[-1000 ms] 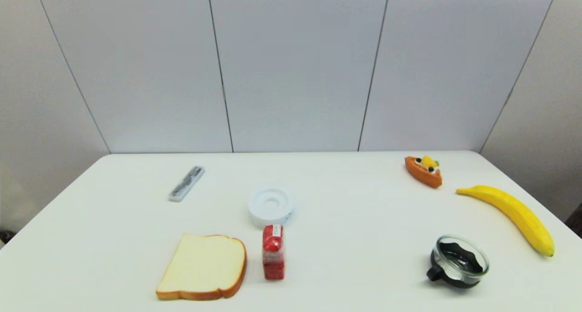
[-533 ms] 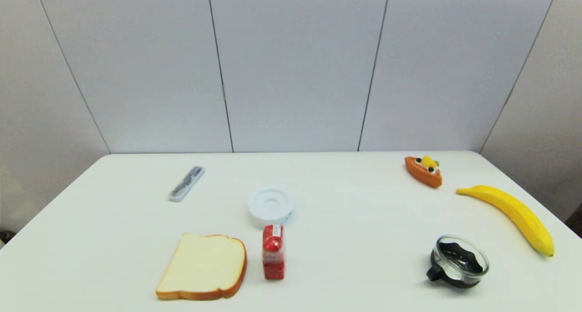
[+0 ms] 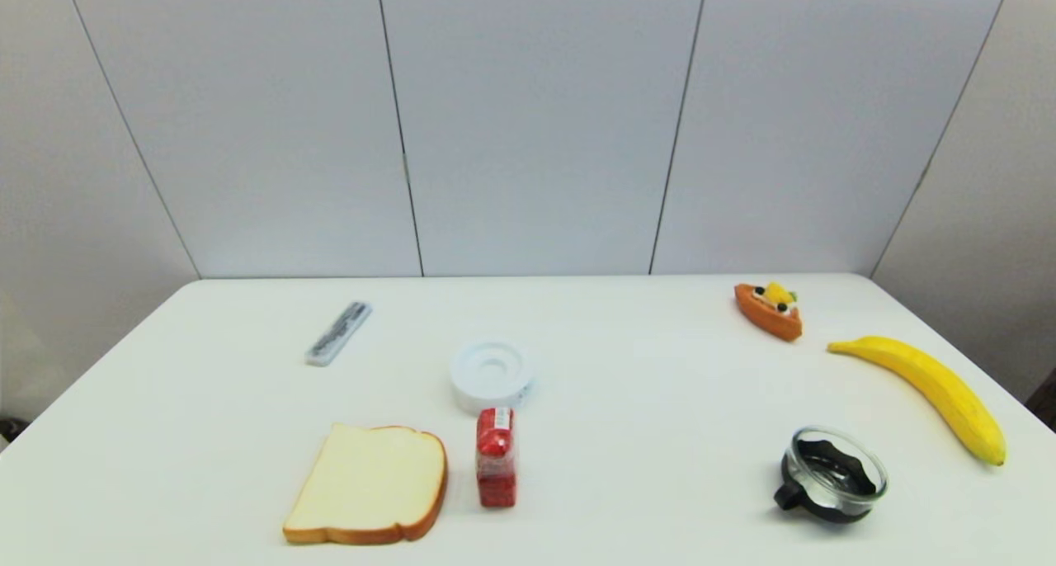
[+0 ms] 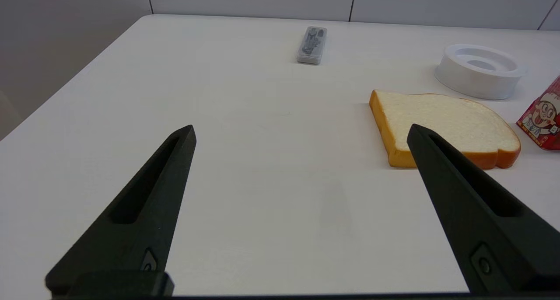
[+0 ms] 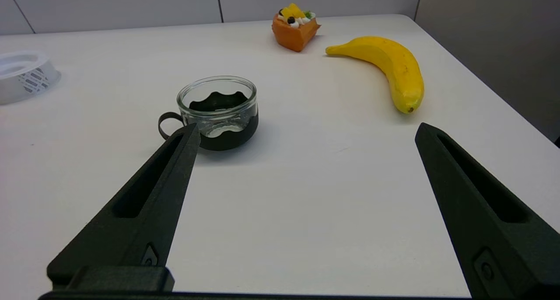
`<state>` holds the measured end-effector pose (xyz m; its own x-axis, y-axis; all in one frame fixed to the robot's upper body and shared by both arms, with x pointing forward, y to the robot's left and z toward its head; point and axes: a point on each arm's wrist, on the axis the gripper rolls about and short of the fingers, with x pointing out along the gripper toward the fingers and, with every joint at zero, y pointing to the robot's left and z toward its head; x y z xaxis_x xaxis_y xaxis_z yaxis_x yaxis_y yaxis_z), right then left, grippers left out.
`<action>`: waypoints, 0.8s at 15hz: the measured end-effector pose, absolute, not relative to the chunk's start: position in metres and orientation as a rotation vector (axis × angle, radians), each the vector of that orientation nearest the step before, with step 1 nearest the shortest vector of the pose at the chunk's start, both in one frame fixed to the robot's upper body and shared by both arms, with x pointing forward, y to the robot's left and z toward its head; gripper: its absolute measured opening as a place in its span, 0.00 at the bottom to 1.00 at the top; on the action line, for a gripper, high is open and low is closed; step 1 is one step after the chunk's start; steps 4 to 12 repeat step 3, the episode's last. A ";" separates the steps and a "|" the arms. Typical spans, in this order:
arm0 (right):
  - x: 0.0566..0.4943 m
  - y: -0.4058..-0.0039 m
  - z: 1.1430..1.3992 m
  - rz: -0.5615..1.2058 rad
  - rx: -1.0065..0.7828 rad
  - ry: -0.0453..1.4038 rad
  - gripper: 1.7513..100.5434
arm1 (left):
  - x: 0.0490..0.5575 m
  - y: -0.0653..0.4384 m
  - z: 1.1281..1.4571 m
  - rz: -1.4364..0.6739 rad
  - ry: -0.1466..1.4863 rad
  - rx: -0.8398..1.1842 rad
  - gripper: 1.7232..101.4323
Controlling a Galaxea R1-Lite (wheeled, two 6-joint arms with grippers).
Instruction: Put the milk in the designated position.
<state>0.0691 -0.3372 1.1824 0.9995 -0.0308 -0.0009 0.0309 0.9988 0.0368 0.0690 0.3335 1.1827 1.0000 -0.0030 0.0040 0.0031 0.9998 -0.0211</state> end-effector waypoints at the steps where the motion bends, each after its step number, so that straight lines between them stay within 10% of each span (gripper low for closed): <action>1: 0.069 -0.337 1.182 -0.031 0.037 0.000 0.97 | 0.069 0.334 1.183 -0.003 -0.004 -0.021 0.96; 12: 0.069 -0.337 1.182 -0.030 0.036 0.001 0.97 | 0.069 0.334 1.183 -0.003 -0.004 -0.021 0.96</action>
